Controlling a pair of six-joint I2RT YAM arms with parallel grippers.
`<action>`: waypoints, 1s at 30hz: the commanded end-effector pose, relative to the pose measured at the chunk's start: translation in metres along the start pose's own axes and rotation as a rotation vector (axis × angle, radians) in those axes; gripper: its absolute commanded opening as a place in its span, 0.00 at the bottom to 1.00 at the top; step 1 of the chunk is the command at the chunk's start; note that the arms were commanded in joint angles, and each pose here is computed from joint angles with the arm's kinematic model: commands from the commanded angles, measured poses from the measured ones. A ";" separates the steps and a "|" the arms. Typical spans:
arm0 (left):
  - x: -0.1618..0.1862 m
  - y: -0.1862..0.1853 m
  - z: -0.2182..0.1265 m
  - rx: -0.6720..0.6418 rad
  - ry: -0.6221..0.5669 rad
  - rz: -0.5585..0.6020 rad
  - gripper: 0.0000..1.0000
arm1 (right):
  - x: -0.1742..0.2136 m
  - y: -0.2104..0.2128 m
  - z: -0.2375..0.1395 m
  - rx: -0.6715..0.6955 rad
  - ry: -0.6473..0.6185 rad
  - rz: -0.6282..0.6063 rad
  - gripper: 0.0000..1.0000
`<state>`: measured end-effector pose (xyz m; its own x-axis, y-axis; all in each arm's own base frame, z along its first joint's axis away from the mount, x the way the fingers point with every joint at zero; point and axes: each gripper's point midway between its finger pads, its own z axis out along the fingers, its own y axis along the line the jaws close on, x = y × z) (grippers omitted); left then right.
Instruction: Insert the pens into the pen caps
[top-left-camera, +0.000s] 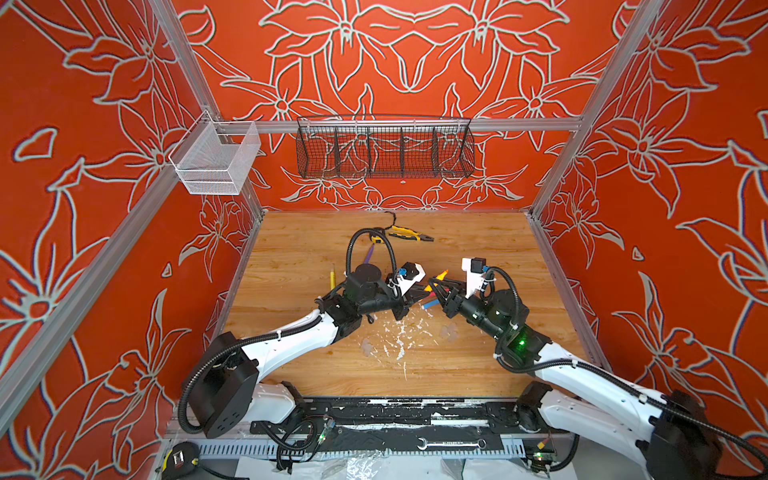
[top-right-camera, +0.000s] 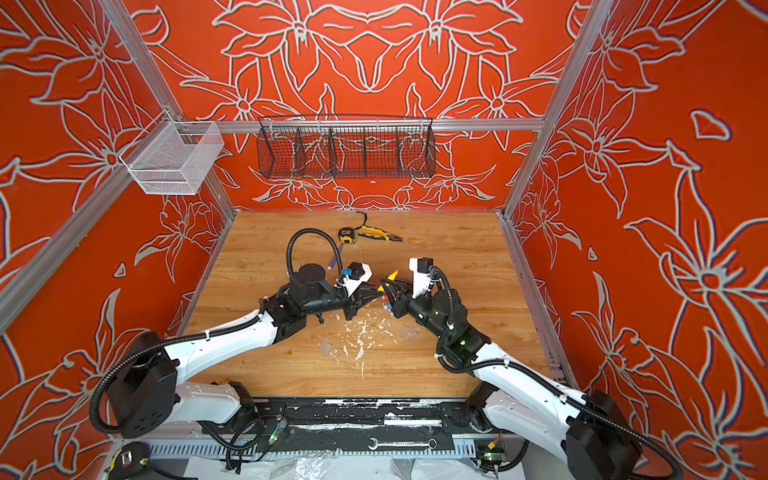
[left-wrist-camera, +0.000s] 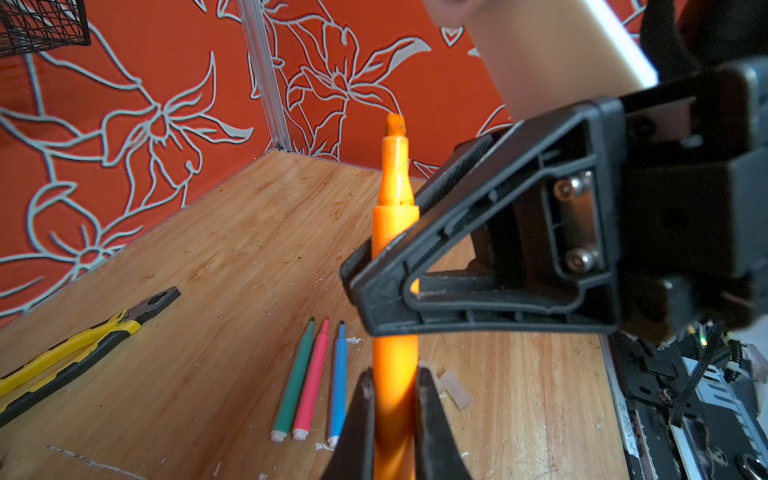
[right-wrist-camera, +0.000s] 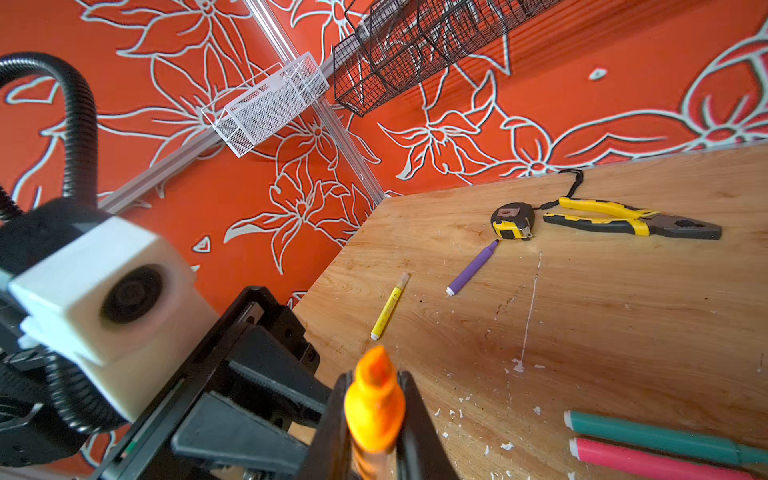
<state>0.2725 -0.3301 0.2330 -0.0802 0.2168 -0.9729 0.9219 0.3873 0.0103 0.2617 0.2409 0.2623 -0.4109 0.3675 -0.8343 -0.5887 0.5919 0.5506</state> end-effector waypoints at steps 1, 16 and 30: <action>-0.012 -0.009 -0.003 0.026 -0.042 0.057 0.00 | -0.018 0.027 0.004 -0.093 -0.035 -0.006 0.04; -0.010 -0.001 0.000 -0.014 -0.032 0.043 0.19 | -0.005 0.047 0.012 -0.145 0.004 -0.048 0.00; -0.013 0.060 -0.010 -0.353 -0.063 -0.048 0.00 | 0.005 0.020 0.001 -0.021 0.008 -0.044 0.60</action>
<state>0.2977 -0.3184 0.2361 -0.0949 0.2041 -0.9743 0.8399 0.5418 0.0317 0.2496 0.2637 0.2692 -0.3992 0.3157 -0.8608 -0.6449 0.5707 0.5083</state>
